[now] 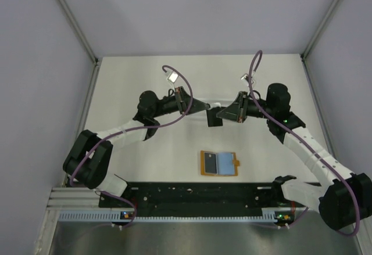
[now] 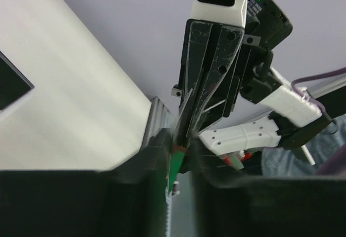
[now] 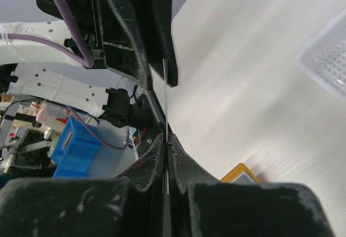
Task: Put the credit cards into the card holder
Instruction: Insert the credit card into the card holder.
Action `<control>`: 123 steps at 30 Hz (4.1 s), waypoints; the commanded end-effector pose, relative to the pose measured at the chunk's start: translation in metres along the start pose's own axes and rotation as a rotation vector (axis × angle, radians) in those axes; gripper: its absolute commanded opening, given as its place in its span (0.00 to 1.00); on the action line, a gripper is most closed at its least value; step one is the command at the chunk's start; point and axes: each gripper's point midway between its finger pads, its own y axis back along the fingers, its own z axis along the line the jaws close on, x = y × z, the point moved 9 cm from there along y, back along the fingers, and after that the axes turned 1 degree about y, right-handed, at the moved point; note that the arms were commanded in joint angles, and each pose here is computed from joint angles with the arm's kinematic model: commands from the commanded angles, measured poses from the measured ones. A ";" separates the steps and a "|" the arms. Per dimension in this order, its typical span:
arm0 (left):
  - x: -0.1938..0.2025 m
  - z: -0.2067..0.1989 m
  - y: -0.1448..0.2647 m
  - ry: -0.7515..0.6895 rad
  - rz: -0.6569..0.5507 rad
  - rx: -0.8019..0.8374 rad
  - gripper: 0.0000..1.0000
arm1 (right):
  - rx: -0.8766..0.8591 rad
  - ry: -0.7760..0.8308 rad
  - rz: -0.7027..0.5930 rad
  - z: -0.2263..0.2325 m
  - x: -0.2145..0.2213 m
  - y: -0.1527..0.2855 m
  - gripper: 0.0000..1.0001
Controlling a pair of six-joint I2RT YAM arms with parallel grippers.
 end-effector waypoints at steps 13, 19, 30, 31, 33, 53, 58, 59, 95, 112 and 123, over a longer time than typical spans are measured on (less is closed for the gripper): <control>0.016 0.005 0.016 -0.174 -0.012 -0.305 0.95 | 0.681 -0.100 -0.024 -0.026 0.021 0.043 0.00; 0.077 0.007 0.004 -0.226 0.120 -0.421 0.61 | 0.680 -0.193 0.074 -0.033 0.064 0.050 0.00; 0.145 0.025 -0.026 -0.204 0.196 -0.515 0.00 | 0.644 -0.307 0.196 -0.033 0.115 0.045 0.00; 0.147 0.027 -0.027 -0.210 0.201 -0.527 0.00 | 0.667 -0.314 0.209 -0.034 0.119 0.045 0.00; 0.151 0.030 -0.031 -0.217 0.210 -0.547 0.00 | 0.715 -0.323 0.225 -0.037 0.124 0.046 0.00; 0.191 0.059 -0.070 -0.198 0.344 -0.601 0.00 | 0.957 -0.366 0.284 -0.055 0.147 0.057 0.00; 0.202 0.065 -0.071 -0.190 0.372 -0.613 0.00 | 0.970 -0.370 0.305 -0.057 0.150 0.055 0.00; 0.204 0.065 -0.072 -0.189 0.376 -0.614 0.00 | 0.974 -0.372 0.304 -0.057 0.151 0.055 0.00; 0.236 0.093 -0.024 -0.116 0.474 -0.781 0.00 | 0.760 -0.307 0.237 -0.042 0.149 0.048 0.00; 0.237 0.094 -0.017 -0.119 0.490 -0.833 0.00 | 1.072 -0.339 0.316 -0.063 0.170 0.055 0.00; 0.242 0.096 0.008 -0.103 0.499 -0.887 0.00 | 1.104 -0.339 0.322 -0.065 0.172 0.056 0.00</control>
